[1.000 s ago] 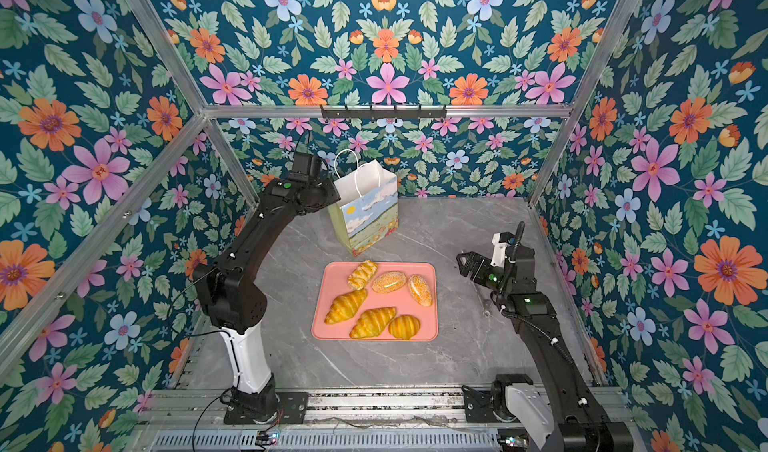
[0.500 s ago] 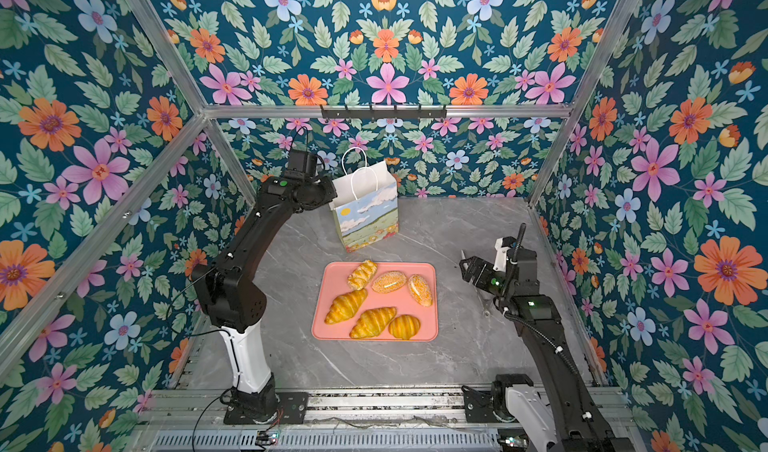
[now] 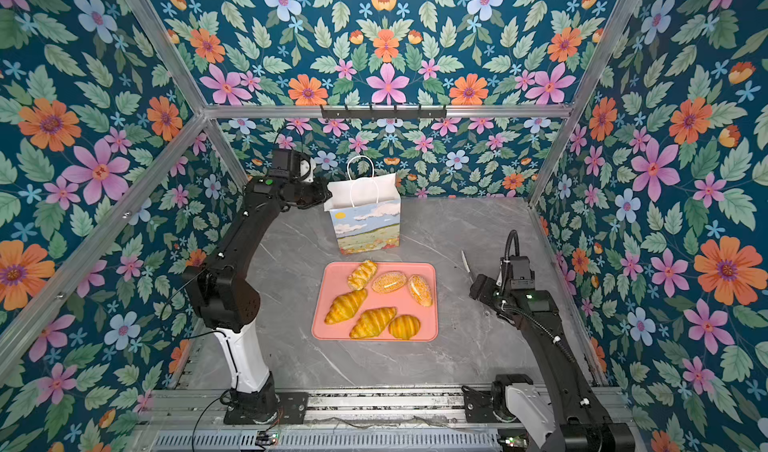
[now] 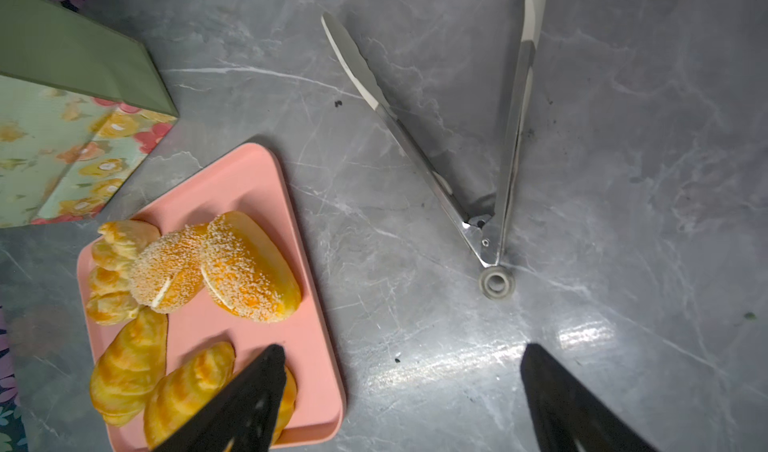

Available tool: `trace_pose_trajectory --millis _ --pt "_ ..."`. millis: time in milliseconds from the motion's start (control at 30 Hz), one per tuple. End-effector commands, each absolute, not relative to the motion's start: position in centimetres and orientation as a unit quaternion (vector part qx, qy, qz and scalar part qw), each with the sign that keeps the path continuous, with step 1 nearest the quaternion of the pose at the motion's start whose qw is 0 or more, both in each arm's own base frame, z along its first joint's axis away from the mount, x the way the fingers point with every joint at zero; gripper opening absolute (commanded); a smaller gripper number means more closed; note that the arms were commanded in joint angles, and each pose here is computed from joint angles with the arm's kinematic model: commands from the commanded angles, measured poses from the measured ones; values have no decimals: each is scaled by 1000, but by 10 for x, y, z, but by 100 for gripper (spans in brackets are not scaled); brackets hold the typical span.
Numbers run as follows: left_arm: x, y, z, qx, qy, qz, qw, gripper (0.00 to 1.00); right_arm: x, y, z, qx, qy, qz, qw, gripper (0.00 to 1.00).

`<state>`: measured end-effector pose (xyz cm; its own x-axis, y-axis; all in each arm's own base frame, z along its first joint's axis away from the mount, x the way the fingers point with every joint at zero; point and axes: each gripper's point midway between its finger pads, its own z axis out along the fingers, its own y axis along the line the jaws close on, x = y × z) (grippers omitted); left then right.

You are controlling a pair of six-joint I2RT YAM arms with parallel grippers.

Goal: Place the fake bread into the paper bag

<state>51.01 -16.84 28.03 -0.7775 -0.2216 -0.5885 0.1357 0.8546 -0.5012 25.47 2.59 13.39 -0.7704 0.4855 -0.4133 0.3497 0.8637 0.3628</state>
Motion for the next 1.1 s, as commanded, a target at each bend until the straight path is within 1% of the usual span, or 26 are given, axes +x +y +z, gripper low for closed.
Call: trace_pose_trajectory --millis 0,200,333,467,567,600,667,700,767,800,867,1067 --pt "513 -176 279 10 897 -295 328 0 251 16 124 249 932 105 243 90" --pt "520 -183 270 29 897 -307 317 0 250 5 103 260 938 69 221 91" --pt "524 -178 266 32 896 -313 313 1 255 2 97 251 941 54 220 93" --pt "530 -169 268 28 894 -314 319 5 262 1 96 238 944 51 224 97" --pt "533 -167 268 36 891 -322 317 5 267 3 92 234 945 54 221 99" --pt "534 -167 269 39 892 -321 316 12 269 4 91 234 946 55 219 99" --pt "535 -167 268 45 894 -318 313 37 271 4 88 233 948 53 212 99" --pt "536 -167 268 46 893 -318 314 44 271 4 87 233 948 52 209 99" --pt "537 -166 270 45 893 -314 318 52 273 3 86 232 950 50 206 99" --pt "538 -165 271 46 893 -313 321 54 274 3 85 231 950 48 204 99" --pt "538 -164 276 46 891 -312 326 56 275 3 83 230 951 45 200 99" --pt "536 -150 305 19 887 -286 362 60 279 1 79 225 954 39 194 99"
